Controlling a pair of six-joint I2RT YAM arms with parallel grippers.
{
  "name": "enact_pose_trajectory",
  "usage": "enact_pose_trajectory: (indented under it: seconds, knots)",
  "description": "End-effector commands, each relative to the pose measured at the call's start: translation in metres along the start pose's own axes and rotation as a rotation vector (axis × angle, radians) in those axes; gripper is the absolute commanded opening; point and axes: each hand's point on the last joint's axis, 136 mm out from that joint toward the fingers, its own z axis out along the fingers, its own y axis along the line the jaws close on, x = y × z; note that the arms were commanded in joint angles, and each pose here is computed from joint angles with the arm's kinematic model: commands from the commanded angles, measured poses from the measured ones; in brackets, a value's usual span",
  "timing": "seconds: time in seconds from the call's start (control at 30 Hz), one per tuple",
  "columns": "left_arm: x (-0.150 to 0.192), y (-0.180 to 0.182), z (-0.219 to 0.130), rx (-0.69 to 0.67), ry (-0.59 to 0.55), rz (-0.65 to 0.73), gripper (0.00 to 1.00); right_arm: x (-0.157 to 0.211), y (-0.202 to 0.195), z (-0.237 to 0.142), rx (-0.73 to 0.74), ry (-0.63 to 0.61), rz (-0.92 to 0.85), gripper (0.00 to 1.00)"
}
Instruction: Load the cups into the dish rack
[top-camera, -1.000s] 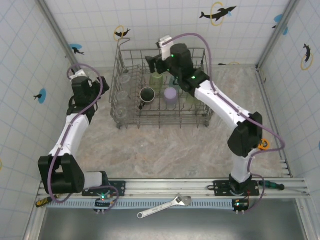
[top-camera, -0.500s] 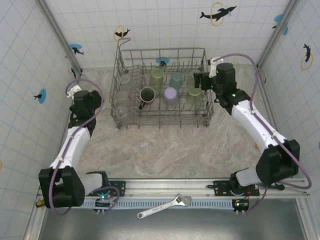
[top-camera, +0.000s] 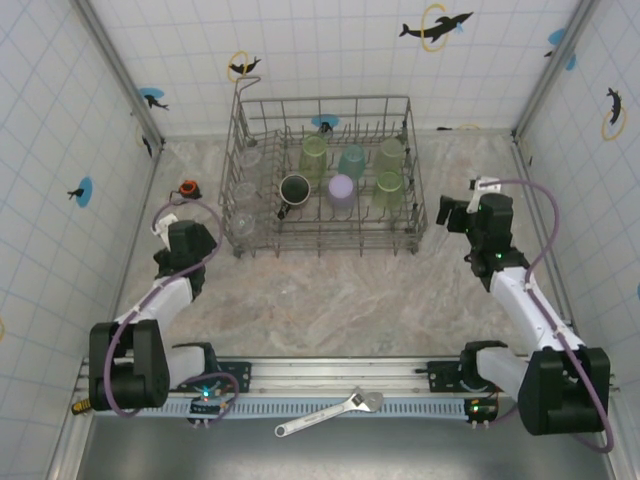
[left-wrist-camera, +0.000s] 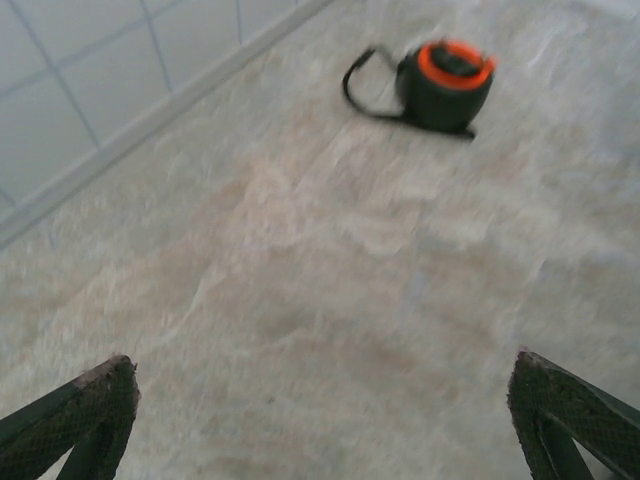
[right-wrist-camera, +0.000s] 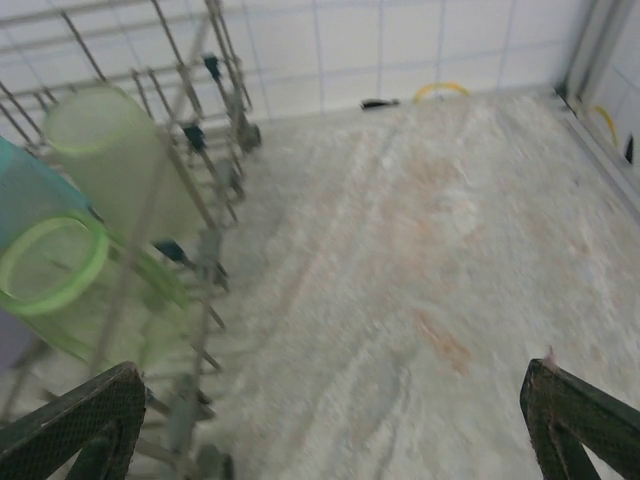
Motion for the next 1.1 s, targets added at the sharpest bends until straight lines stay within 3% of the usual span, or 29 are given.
enact_pose_trajectory:
  seconds: [0.0,0.23,0.47,0.6,1.07]
  knots:
    - [-0.002,0.010,0.003,-0.018,-0.095,-0.042,0.98,-0.001,-0.013,-0.003,0.040,-0.091,0.019,1.00]
    - [0.020,0.012,0.018,-0.028,-0.059,0.031,0.97,0.038,-0.035,0.002,0.130,-0.069,-0.029,1.00]
    - [0.022,0.009,0.021,0.005,-0.120,0.044,0.97,0.059,-0.039,0.000,0.136,-0.124,-0.063,1.00]
    - [0.031,0.001,0.020,0.074,-0.133,0.054,0.97,0.073,-0.050,0.002,0.194,-0.086,-0.089,1.00]
    - [0.036,-0.029,0.012,0.259,-0.143,0.185,0.97,0.100,-0.062,-0.005,0.239,-0.153,-0.021,1.00]
